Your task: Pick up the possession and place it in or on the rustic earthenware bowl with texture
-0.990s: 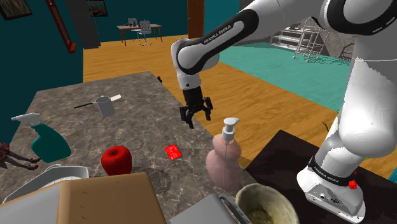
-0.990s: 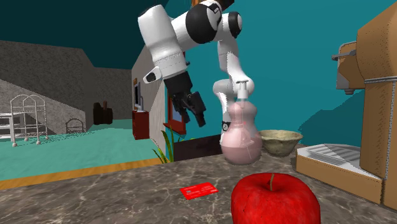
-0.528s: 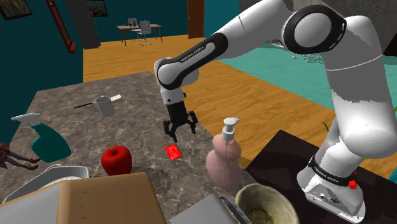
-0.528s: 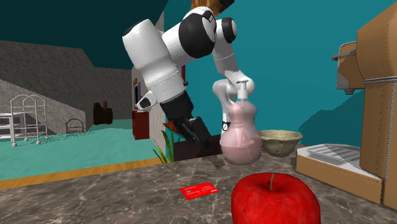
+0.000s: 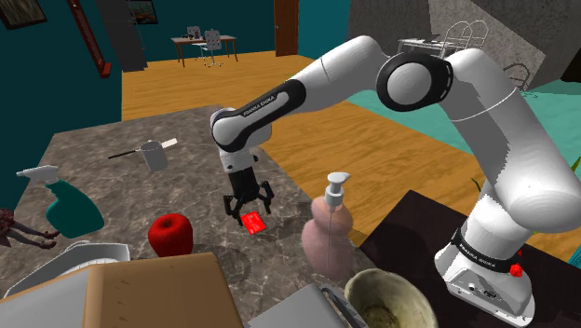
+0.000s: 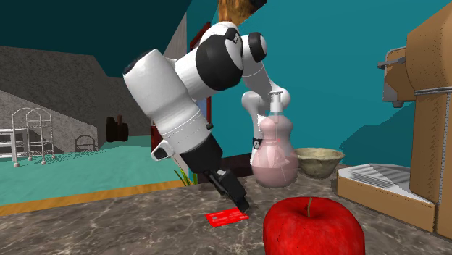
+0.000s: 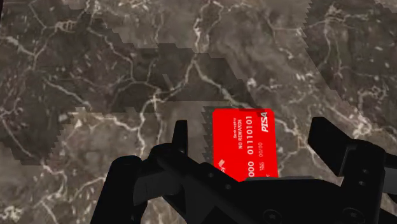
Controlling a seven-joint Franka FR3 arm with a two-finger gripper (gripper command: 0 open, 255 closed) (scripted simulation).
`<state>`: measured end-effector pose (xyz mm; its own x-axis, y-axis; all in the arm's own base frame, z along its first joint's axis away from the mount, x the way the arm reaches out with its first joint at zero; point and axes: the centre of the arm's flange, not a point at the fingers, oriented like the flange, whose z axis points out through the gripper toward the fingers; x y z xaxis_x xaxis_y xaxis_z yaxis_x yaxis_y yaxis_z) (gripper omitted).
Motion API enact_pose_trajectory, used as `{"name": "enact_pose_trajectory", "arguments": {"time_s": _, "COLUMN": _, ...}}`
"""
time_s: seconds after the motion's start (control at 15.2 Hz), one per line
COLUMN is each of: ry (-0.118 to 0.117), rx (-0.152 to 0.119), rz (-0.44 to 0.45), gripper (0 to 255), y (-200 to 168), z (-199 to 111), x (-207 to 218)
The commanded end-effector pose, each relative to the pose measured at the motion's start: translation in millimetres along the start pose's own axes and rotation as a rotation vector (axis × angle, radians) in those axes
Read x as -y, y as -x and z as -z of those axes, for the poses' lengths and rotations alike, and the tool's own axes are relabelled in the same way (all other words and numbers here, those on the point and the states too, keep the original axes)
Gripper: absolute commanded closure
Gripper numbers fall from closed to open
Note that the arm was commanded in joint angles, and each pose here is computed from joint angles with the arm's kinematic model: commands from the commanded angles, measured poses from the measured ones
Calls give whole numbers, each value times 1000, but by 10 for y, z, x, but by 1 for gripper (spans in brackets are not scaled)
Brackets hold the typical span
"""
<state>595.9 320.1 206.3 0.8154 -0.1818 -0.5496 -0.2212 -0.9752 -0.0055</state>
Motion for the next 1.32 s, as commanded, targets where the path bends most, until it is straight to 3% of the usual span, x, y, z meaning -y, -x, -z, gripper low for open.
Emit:
{"name": "enact_pose_trajectory", "arguments": {"time_s": 0.0, "ry": -1, "rx": 1, "rz": -1, "gripper": 0, "y": -9, "z": -107, "x": 30}}
{"name": "enact_pose_trajectory", "arguments": {"time_s": 0.26, "ry": -1, "rx": 1, "rz": -1, "gripper": 0, "y": -8, "z": -296, "x": 30}}
{"name": "enact_pose_trajectory", "arguments": {"time_s": 0.73, "ry": -1, "rx": 1, "rz": -1, "gripper": 0, "y": -9, "z": -295, "x": 30}}
{"name": "enact_pose_trajectory", "arguments": {"time_s": 0.79, "ry": -1, "rx": 1, "rz": -1, "gripper": 255, "y": -9, "z": -295, "x": 30}}
{"name": "enact_pose_trajectory", "arguments": {"time_s": 1.25, "ry": -1, "rx": 1, "rz": -1, "gripper": 255, "y": -19, "z": -285, "x": 28}}
